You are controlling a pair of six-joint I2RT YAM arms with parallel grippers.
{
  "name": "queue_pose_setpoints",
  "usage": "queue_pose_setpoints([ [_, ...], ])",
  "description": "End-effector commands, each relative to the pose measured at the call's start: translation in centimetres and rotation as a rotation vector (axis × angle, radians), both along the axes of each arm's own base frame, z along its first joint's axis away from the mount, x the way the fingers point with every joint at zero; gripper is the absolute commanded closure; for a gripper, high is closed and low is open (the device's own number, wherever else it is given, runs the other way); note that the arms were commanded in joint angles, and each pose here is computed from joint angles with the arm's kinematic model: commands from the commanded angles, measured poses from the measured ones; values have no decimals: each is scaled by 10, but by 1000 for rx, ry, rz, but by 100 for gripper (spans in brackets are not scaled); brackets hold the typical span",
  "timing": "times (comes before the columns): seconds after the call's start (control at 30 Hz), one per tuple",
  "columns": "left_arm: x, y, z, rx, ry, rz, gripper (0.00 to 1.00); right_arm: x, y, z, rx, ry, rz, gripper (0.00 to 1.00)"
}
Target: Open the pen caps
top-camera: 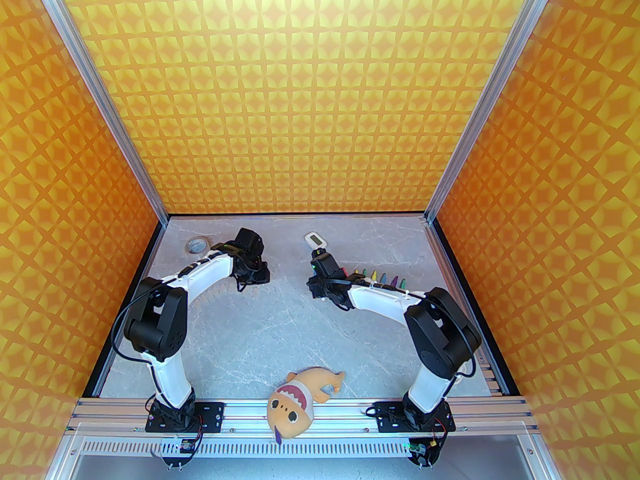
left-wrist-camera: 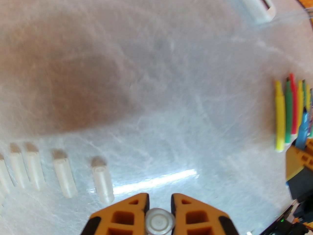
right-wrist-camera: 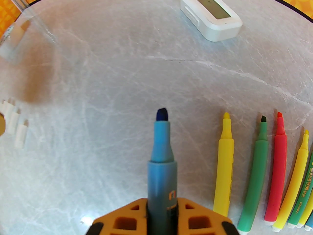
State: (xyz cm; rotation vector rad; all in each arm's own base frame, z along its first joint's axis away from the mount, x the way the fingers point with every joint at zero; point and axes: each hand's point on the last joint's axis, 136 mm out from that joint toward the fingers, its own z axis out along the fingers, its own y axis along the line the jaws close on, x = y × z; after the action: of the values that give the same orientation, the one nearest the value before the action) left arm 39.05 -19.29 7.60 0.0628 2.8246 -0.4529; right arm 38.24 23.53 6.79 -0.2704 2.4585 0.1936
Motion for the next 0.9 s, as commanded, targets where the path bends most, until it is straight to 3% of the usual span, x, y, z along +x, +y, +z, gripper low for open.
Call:
queue_pose_setpoints([
  [0.0, -2, -2, -6, 54, 20, -32, 100, 10, -3, -4, -29, -13, -27, 100],
  [0.57, -9, 1, -43, 132, 110, -55, 96, 23, -8, -33, -118, 7, -60, 100],
  [0.87, -12, 2, -54, 146, 141, -64, 87, 24, -11, -47, -144, 36, -71, 100],
])
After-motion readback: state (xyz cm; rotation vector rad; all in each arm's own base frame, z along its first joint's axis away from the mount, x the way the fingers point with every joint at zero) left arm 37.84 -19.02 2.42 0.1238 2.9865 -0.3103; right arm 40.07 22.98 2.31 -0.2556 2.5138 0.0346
